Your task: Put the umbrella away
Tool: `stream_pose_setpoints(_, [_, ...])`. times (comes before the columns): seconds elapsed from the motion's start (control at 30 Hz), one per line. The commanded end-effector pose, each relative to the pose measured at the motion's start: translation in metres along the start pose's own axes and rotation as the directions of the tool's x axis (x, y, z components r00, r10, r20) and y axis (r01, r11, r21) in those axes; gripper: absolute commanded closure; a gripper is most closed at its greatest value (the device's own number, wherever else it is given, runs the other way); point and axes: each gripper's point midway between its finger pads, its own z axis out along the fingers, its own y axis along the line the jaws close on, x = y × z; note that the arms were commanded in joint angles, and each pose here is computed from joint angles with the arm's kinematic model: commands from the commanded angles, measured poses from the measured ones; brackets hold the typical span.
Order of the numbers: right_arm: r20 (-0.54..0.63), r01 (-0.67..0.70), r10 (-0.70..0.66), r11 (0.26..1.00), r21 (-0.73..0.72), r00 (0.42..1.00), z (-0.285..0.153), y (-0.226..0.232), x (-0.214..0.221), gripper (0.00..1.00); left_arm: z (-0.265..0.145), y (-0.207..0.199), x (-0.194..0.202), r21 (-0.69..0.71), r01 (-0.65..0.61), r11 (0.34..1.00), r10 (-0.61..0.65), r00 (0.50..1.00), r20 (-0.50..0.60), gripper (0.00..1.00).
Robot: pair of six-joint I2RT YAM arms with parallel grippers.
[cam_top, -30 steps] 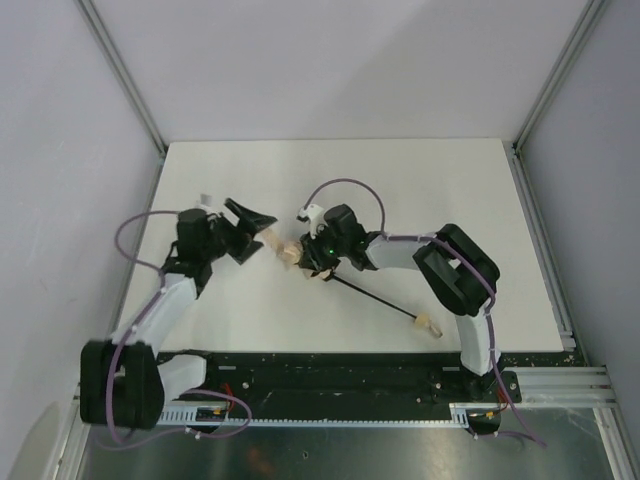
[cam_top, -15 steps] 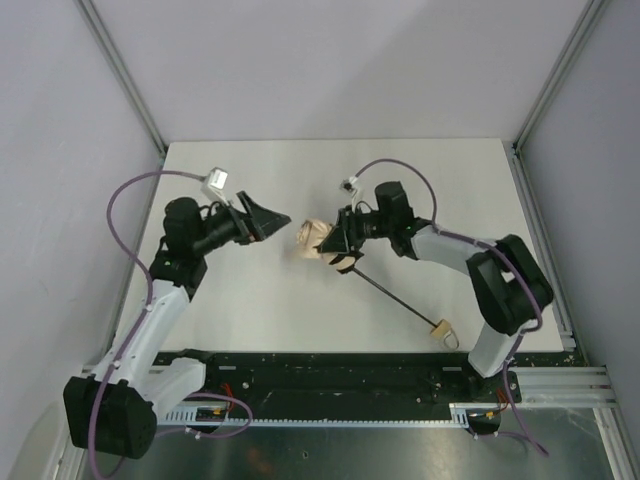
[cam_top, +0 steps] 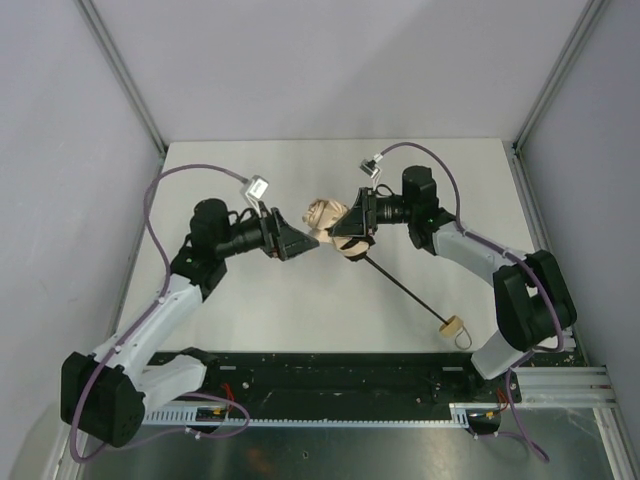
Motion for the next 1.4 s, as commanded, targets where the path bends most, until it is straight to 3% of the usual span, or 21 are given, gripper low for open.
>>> stream_pose_setpoints(0.0, [0.017,0.074,-0.072,0.994,-0.086,0.997,-0.015,0.043,-0.018,1.00,0.008,-0.001,0.013,-0.003,0.032,0.999,-0.032,0.999,0.010,0.13])
stream_pose_setpoints(0.13, [-0.034,0.130,-0.129,0.991,0.026,0.991,-0.020,0.017,-0.007,1.00,-0.006,0.007,0.013,-0.086,0.118,0.989,-0.107,0.987,0.120,0.14])
stream_pose_setpoints(0.27, [-0.051,0.172,-0.171,0.985,0.023,0.984,-0.018,0.020,-0.002,1.00,-0.020,-0.003,0.005,-0.076,0.090,0.993,-0.073,0.977,0.203,0.02])
stream_pose_setpoints(0.43, [0.005,0.141,-0.141,0.989,-0.052,0.990,-0.014,0.044,-0.020,1.00,-0.009,-0.019,0.011,0.018,-0.005,1.000,0.003,0.995,0.101,0.01])
stream_pose_setpoints(0.7, [0.014,0.061,-0.060,0.996,-0.070,0.998,-0.005,0.050,-0.022,1.00,0.022,-0.018,0.008,0.037,0.032,0.999,-0.034,0.998,0.049,0.04])
stream_pose_setpoints(0.77, [0.016,0.052,-0.051,0.997,-0.063,0.999,-0.002,0.050,-0.021,1.00,0.025,-0.017,0.008,0.036,0.036,0.999,-0.038,0.998,0.047,0.11])
stream_pose_setpoints(0.9, [0.052,0.017,-0.014,0.998,-0.055,0.999,0.001,0.053,-0.030,1.00,0.025,-0.014,0.013,0.035,0.034,0.999,-0.035,0.999,0.042,0.38])
stream_pose_setpoints(1.07, [0.122,-0.076,0.081,0.996,-0.043,0.989,0.003,0.058,-0.045,1.00,0.023,-0.009,0.020,0.018,0.058,0.998,-0.059,0.997,0.056,0.88])
stream_pose_setpoints(1.1, [0.141,-0.091,0.096,0.995,-0.042,0.985,0.003,0.060,-0.049,1.00,0.022,-0.008,0.020,0.012,0.062,0.998,-0.063,0.996,0.066,0.94])
stream_pose_setpoints(1.2, [0.209,-0.121,0.126,0.992,-0.038,0.970,0.001,0.066,-0.063,1.00,0.017,-0.008,0.022,-0.011,0.069,0.998,-0.068,0.993,0.099,0.99])
stream_pose_setpoints(1.37, [0.291,-0.146,0.162,0.986,-0.077,0.943,0.003,0.077,-0.079,0.98,0.007,-0.010,0.027,-0.040,0.094,0.995,-0.086,0.983,0.161,1.00])
